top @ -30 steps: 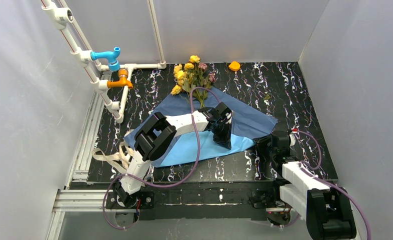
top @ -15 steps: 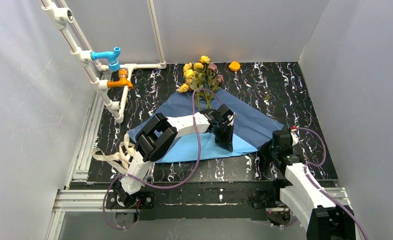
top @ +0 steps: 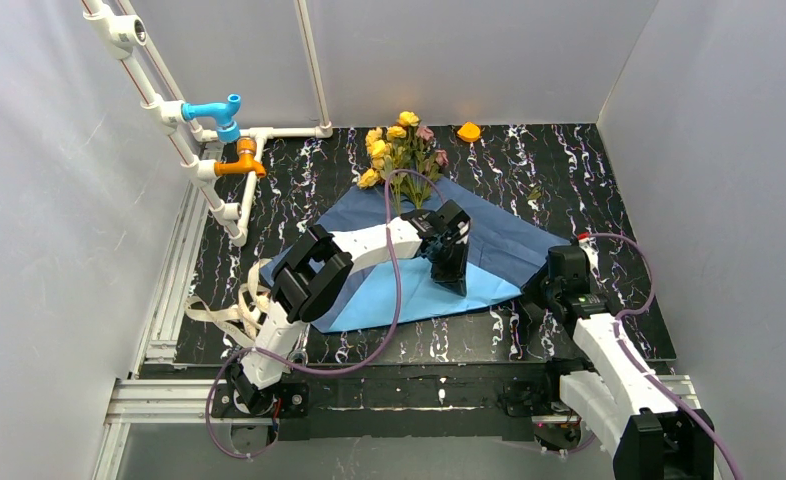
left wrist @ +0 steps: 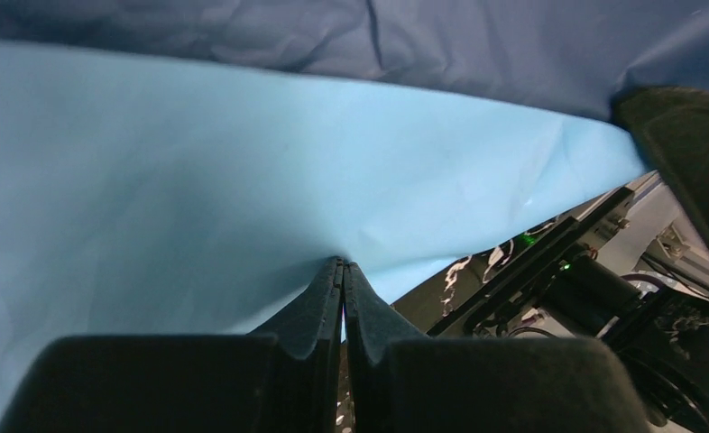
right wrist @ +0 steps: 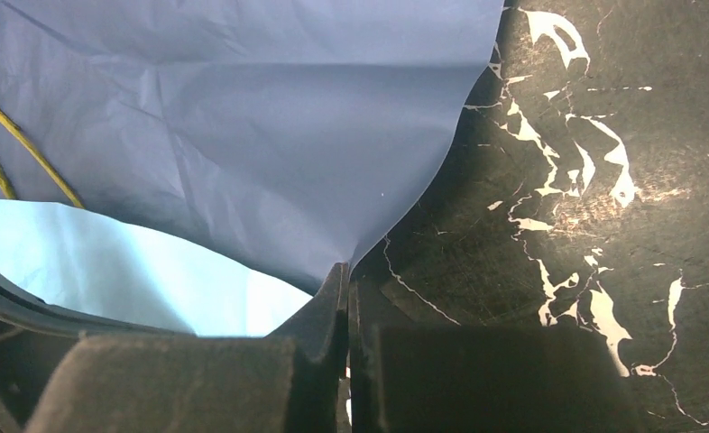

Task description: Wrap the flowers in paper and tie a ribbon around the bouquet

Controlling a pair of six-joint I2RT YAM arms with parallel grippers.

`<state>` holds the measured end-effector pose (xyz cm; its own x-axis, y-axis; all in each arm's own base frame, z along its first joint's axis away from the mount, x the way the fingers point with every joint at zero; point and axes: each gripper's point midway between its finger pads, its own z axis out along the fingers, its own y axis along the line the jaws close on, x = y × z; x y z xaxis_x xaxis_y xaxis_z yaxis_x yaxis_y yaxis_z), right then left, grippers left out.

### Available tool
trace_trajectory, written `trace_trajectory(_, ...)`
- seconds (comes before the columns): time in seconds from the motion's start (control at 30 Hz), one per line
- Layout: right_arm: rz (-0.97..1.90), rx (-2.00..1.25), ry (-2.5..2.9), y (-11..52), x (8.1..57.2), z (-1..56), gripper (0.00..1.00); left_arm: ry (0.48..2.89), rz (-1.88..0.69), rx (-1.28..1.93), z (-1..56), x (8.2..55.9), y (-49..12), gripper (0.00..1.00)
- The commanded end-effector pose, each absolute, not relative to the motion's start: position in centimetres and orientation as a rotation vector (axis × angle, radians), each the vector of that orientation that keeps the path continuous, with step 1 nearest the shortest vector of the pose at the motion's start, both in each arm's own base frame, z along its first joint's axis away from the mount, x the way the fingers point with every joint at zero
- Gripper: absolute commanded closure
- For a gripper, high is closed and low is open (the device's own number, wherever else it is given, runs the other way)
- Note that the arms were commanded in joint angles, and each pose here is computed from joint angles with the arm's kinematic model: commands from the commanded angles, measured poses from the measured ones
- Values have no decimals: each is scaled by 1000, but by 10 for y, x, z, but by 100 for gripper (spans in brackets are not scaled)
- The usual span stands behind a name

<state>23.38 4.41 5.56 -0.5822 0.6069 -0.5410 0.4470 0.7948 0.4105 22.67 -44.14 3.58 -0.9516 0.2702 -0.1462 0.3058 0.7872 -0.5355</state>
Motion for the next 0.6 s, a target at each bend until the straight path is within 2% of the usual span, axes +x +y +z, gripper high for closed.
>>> trace_trajectory(0.0, 312, 699, 2263, 46, 244, 75, 99, 2935, -865, 457, 32, 232, -444, 98)
trace_trajectory(0.27, 388, 428, 2248, 76, 259, 112, 99, 2963, -882, 433, 11, 231, -449, 99)
trace_trajectory(0.57, 379, 95, 2230, 129, 255, 136, 99, 2934, -939, 414, 28, 236, -450, 99)
